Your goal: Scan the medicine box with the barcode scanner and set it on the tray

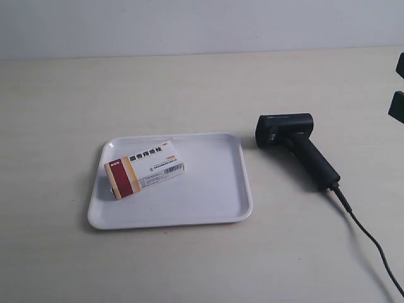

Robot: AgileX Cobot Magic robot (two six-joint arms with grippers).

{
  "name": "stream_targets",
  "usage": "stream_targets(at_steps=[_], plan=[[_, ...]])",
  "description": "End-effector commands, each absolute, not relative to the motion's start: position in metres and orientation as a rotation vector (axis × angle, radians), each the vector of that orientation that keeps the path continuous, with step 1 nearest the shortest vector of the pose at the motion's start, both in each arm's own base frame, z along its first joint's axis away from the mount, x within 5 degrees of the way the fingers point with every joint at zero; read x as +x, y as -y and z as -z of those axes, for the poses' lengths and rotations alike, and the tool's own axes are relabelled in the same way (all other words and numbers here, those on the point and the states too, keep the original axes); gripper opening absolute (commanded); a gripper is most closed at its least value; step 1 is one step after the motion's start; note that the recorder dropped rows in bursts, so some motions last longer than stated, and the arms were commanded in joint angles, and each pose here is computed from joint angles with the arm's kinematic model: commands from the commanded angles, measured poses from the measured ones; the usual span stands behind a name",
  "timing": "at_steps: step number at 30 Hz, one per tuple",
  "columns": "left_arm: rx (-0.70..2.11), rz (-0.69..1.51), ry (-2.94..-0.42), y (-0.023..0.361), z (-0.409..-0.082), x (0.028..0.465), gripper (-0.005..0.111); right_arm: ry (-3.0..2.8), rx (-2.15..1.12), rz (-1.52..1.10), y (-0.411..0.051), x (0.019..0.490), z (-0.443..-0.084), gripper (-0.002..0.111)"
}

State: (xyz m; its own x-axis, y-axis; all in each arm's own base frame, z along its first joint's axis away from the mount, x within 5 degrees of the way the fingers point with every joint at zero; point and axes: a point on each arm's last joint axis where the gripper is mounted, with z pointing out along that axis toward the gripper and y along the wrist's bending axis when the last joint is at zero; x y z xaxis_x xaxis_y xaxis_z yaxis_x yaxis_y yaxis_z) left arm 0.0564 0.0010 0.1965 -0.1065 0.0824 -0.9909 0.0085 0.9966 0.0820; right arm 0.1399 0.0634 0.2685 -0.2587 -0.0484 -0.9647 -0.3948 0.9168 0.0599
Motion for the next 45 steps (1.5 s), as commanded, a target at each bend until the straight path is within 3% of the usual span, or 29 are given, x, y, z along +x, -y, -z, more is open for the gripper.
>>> stream_targets(at_steps=[1,27,35,41,45], plan=[[0.061,-0.055,-1.680,-0.001,-0.195,0.056,0.003,-1.799,-0.330,-0.341,-0.063,0.139,-0.269,0.000],[0.087,-0.091,-1.680,-0.002,-0.195,0.056,0.003,-1.797,-0.267,-0.386,-0.062,0.137,-0.270,0.000],[0.087,-0.091,-1.680,-0.002,-0.195,0.056,0.003,-1.785,0.057,-0.657,-0.041,0.091,-0.217,0.000],[0.087,-0.091,-1.680,-0.002,-0.195,0.056,0.003,-1.659,-0.284,-0.385,-0.031,0.070,-0.202,0.000],[0.087,-0.091,-1.680,-0.002,-0.195,0.056,0.003,-1.625,-0.311,-0.369,-0.029,0.063,-0.203,0.000]])
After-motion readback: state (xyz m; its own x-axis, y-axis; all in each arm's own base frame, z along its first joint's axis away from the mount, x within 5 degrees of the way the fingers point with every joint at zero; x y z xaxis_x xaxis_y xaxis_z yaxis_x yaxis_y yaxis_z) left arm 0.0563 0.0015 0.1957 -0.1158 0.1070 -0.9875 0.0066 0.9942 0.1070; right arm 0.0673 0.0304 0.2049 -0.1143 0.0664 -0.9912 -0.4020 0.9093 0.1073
